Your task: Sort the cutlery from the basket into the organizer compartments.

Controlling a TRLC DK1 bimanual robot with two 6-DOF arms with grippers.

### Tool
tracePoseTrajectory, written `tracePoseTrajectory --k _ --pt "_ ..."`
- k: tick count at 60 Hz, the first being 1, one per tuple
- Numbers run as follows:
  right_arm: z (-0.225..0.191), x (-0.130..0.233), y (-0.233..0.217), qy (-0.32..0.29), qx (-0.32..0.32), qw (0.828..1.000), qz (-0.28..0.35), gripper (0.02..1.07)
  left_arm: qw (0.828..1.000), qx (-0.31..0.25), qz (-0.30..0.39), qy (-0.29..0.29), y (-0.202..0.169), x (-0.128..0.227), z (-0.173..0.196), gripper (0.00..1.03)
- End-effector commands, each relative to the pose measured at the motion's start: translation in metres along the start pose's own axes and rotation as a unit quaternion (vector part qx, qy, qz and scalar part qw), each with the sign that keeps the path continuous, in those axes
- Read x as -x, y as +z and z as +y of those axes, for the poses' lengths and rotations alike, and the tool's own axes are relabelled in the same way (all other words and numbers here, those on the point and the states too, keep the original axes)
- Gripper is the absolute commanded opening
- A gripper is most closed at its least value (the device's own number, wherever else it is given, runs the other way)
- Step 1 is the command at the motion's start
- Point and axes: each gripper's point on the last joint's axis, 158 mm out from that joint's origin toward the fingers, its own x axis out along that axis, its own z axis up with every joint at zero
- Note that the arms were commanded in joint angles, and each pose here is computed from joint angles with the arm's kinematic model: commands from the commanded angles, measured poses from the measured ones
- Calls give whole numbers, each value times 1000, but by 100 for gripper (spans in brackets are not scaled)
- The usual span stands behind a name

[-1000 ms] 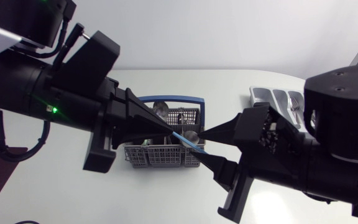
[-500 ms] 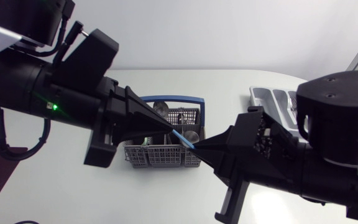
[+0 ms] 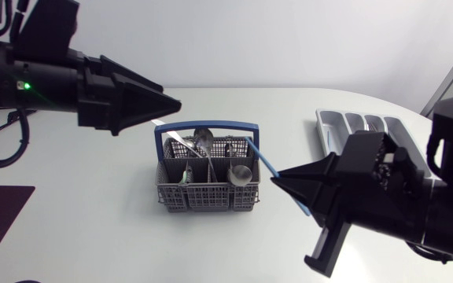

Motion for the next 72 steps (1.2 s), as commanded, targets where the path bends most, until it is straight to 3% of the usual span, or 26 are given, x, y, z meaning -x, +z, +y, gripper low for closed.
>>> tracePoseTrajectory --k 1,15,28,38,53,72 --pt "-20 1 -20 -35 -24 999 22 7 999 -19 -27 24 12 18 6 91" --pt "-93 14 -59 -145 -90 983 65 7 997 -30 31 69 -23 28 25 91" --pt "-167 20 -122 -227 -199 945 126 7 987 -52 104 111 -59 16 26 91" --pt "-203 11 -170 -257 -270 912 173 7 983 -45 132 116 -78 8 29 91" --pt "-241 -9 -218 -301 -320 869 227 7 975 -26 192 109 -109 -17 24 91" --pt "-263 -38 -272 -308 -373 829 279 8 959 33 255 118 -134 -36 31 91"
